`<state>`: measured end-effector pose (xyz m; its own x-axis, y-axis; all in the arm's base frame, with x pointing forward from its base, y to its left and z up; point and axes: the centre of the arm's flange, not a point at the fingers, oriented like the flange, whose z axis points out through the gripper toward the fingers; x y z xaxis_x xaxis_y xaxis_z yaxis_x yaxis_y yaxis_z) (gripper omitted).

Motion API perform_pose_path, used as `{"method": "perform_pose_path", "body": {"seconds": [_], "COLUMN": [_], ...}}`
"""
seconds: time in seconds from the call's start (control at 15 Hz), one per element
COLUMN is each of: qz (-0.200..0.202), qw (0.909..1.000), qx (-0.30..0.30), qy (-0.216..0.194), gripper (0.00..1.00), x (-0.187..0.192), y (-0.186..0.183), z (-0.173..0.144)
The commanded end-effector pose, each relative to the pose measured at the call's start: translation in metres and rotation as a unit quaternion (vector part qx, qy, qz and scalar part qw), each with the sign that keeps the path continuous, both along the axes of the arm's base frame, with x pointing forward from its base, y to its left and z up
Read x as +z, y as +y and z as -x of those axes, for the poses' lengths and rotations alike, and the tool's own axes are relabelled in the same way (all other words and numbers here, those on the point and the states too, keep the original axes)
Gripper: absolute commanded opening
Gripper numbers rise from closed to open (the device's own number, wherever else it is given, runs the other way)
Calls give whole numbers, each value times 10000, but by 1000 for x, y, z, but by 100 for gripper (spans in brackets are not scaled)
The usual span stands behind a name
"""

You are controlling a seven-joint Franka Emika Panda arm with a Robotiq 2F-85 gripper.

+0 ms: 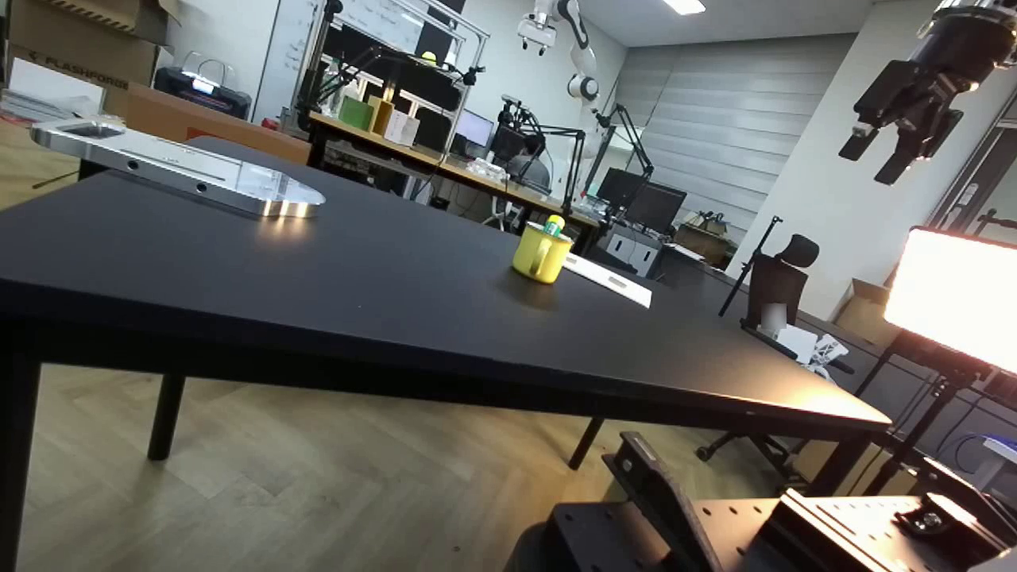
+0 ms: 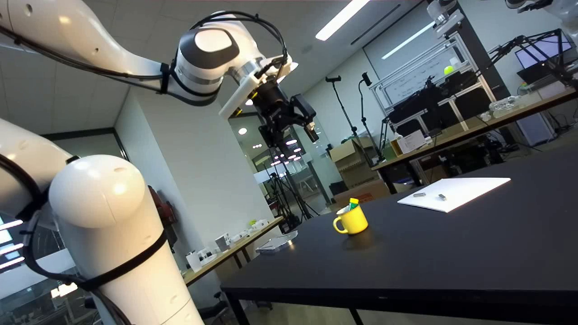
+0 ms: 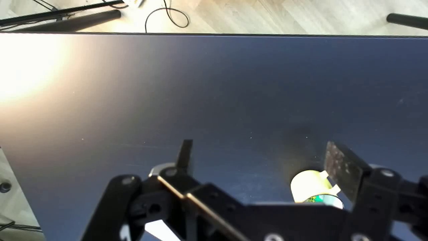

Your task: Remove the glue stick from the mug and put it on the table

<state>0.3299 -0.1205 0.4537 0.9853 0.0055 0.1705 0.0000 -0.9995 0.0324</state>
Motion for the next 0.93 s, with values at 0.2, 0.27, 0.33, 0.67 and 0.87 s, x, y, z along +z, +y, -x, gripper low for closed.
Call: {"method": "perform_pose_path", "body": {"seconds": [0.2,0.27,0.33,0.67,0.87], "qz": [0,0,20,-13,37], "qw": [10000,10000,10000,9996,9975], "qx": [0,0,1,-120,-319], "qy": [0,0,11,-263,-632], "gripper": [100,100,100,100,100], "x": [0,0,-1,-5,-11], "y": [0,0,-2,-22,-39], "z": [0,0,-3,-49,-90]}}
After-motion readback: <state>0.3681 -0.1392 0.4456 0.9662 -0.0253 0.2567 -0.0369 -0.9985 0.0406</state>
